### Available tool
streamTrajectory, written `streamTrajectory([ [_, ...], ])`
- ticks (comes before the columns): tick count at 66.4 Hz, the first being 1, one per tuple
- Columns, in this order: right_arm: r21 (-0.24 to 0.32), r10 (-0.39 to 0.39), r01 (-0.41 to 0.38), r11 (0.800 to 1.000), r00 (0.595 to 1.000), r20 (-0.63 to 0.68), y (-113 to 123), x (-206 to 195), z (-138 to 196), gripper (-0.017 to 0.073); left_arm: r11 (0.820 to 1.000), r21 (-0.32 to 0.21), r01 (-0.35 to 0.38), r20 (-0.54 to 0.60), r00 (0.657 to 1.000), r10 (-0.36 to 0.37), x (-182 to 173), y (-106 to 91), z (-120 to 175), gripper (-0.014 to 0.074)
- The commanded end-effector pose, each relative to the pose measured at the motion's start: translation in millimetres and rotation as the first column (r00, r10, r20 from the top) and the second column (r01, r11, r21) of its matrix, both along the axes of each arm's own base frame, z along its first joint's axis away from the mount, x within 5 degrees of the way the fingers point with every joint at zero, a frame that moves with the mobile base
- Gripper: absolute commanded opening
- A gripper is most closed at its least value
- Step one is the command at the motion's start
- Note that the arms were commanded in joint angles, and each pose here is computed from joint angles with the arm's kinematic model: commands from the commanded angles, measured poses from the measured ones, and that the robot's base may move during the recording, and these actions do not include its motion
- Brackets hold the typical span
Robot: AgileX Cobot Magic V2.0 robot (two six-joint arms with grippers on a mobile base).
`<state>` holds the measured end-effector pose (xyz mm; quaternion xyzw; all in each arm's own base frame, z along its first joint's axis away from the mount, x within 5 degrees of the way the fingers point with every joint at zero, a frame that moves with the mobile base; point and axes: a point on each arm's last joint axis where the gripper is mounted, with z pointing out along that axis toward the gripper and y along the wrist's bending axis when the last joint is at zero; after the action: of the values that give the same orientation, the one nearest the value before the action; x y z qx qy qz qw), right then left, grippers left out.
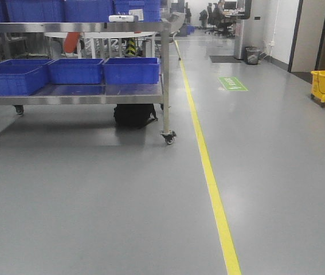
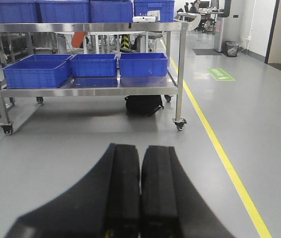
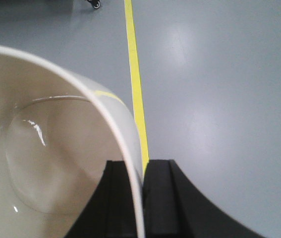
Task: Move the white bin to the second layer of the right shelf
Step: 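Drive forward along the yellow floor line carrying the bin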
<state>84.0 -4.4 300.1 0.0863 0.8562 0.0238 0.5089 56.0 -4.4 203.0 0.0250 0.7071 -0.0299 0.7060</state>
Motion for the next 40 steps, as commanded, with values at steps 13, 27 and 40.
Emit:
streamTrajectory([
  [13,-0.008,0.000,0.001,1.000,0.992,0.127,-0.4,2.9,18.2,0.0108,1.000,-0.014,0.003,0.057,0.998,-0.002,0.2,-0.1,-4.4,0.0085],
  [27,-0.008,0.000,0.001,1.000,0.992,0.127,-0.4,2.9,18.2,0.0108,1.000,-0.014,0.003,0.057,0.998,-0.002,0.2,-0.1,-4.4,0.0085],
  [40,-0.008,0.000,0.001,1.000,0.992,0.127,-0.4,2.9,18.2,0.0108,1.000,-0.014,0.003,0.057,0.998,-0.002,0.2,-0.1,-4.4,0.0085],
])
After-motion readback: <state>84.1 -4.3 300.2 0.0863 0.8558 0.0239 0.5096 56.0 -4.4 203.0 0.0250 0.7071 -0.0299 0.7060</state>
